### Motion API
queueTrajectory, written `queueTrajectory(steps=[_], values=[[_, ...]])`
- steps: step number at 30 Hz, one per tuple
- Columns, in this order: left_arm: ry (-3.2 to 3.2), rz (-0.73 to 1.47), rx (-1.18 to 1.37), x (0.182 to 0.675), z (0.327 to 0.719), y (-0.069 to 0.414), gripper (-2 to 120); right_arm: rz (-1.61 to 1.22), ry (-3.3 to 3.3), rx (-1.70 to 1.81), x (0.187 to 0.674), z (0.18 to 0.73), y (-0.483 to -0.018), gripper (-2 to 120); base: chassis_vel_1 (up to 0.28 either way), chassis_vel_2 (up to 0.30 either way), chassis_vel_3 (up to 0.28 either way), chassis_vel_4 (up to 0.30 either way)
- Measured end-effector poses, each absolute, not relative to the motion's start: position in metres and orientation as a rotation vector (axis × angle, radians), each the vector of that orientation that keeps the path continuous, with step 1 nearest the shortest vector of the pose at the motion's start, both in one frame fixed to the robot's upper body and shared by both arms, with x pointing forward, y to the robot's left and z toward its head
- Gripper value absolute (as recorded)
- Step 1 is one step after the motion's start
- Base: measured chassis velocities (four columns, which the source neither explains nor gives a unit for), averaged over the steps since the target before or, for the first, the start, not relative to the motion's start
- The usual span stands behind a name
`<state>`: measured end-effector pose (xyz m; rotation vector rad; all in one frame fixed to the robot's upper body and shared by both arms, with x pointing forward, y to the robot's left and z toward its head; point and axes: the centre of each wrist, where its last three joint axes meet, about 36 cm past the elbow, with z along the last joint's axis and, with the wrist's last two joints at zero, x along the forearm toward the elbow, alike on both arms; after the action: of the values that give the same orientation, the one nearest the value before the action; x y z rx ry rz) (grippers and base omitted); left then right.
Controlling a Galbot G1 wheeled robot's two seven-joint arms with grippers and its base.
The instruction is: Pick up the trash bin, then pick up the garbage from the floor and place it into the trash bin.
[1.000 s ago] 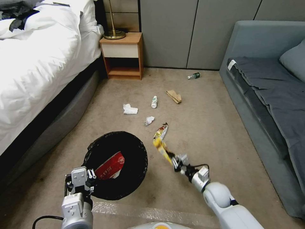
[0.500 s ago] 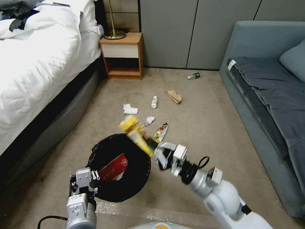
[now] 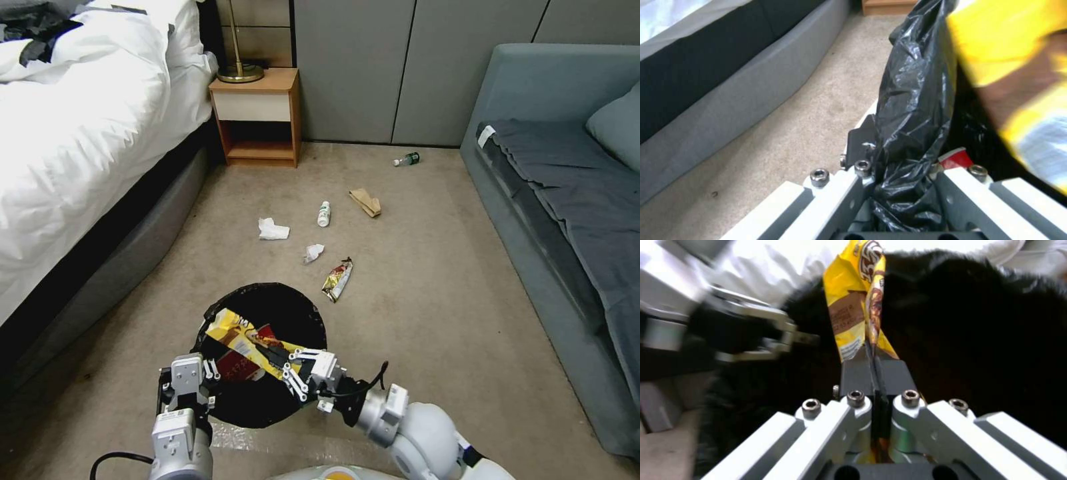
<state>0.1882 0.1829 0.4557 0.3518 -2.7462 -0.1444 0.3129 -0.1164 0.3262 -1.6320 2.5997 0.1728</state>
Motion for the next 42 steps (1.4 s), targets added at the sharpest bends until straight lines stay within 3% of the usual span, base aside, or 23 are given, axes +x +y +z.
queueTrajectory(steps=[7, 30, 34, 37, 42], values=[[-2.751, -0.147, 0.346, 0.186, 0.456, 0.179, 2, 0.128, 2.661, -1.586, 0.329, 0.305, -0.112, 2, 0.0, 0.0, 0.0, 0.0], [-2.743, -0.153, 0.348, 0.19, 0.447, 0.181, 2, 0.125, 2.634, -1.569, 0.305, 0.323, -0.124, 85, 0.0, 0.0, 0.0, 0.0], [-2.737, -0.157, 0.349, 0.191, 0.444, 0.181, 2, 0.124, 2.6, -1.523, 0.302, 0.339, -0.126, 98, 0.0, 0.0, 0.0, 0.0], [-2.731, -0.168, 0.364, 0.192, 0.441, 0.185, 2, 0.171, 2.586, -1.293, 0.294, 0.389, -0.128, 108, 0.0, 0.0, 0.0, 0.0], [-2.724, -0.175, 0.378, 0.195, 0.437, 0.189, 2, 0.178, 2.615, -1.031, 0.281, 0.424, -0.132, 113, 0.0, 0.0, 0.0, 0.0]])
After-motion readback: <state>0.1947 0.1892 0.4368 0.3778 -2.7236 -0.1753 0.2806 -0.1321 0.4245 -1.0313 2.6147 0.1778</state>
